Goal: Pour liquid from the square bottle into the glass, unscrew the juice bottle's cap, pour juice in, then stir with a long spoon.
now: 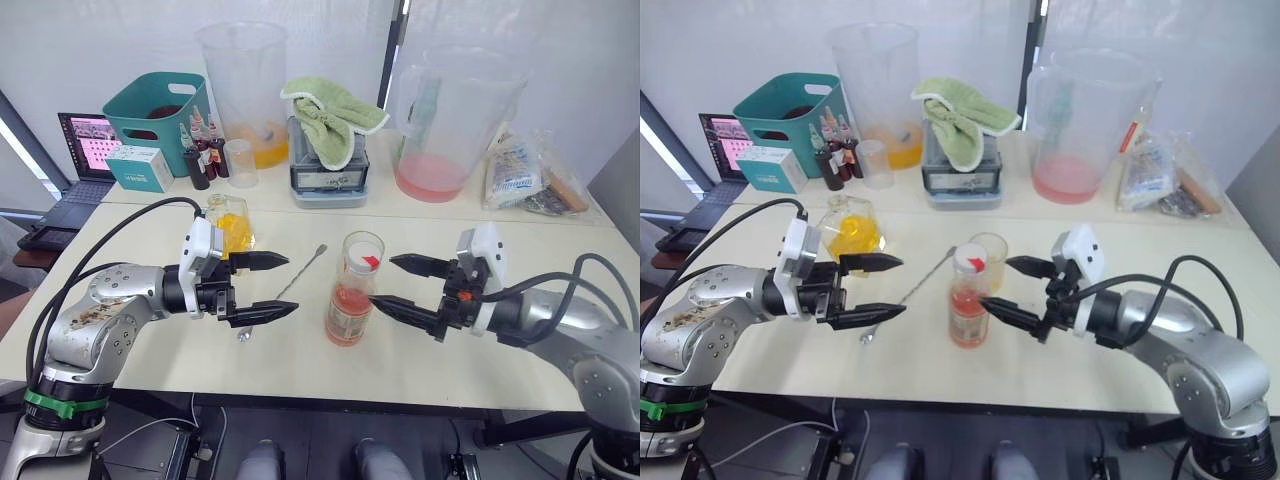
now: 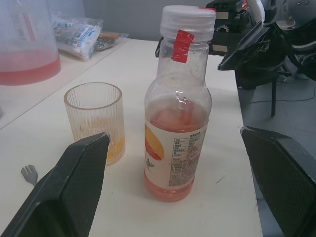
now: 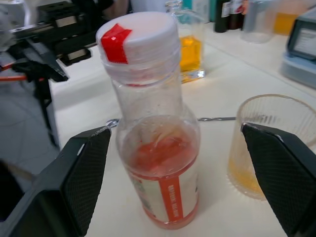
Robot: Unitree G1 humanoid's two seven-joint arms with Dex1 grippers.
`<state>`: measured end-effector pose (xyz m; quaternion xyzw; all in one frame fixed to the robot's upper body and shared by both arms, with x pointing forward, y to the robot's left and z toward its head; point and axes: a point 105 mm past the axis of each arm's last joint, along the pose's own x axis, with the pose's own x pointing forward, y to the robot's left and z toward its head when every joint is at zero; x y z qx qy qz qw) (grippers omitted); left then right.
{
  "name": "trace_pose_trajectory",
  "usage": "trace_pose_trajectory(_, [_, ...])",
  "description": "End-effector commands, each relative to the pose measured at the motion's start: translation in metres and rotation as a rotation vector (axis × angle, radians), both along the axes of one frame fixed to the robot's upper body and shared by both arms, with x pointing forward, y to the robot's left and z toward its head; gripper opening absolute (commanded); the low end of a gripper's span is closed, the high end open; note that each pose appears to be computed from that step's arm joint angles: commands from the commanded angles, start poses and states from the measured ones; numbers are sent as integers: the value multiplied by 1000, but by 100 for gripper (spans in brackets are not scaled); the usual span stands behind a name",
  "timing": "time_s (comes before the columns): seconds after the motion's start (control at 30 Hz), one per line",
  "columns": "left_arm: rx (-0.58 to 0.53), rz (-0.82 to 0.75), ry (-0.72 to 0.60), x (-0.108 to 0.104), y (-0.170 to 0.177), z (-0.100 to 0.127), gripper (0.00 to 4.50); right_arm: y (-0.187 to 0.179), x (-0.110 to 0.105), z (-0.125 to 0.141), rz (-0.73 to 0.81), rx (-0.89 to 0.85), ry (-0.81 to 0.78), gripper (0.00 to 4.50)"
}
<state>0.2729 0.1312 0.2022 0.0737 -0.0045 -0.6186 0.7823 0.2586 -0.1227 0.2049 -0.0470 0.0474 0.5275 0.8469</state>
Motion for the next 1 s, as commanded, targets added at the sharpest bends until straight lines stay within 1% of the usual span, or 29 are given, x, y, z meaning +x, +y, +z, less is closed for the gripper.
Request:
trace_pose_trajectory(0.03, [-7,-29,-51,-1,-10,13,450,-12,0,19,56,29,-46,448])
trace_pose_trajectory(0.17, [-11,-58,-50,4,-23,15,450,-32,6,27,68,21,-45,448])
trace_pose_trajectory(0.23, [-24,-89,-39,8,-34,18,450,-43,8,26,69,-24,-38,448])
trace_pose_trajectory(0.3, [-26,-120,-43,10,-44,21,450,-47,11,31,77,-29,-48,448])
trace_pose_trajectory(0.4, [-9,-140,-50,15,-56,23,450,-46,11,34,85,-40,-57,448])
trace_pose_trajectory(0.53, [21,-221,-55,15,-74,19,450,-44,9,34,90,-49,-56,448])
trace_pose_trajectory(0.67, [15,-274,-53,14,-84,19,450,-39,4,34,100,-49,-55,448])
trace_pose_trajectory(0.93, [-26,-312,-50,19,-94,25,450,-29,-2,32,113,-47,-50,448])
trace_pose_trajectory(1.0, [-29,-322,-45,19,-95,25,393,-27,-2,32,113,-43,-51,450])
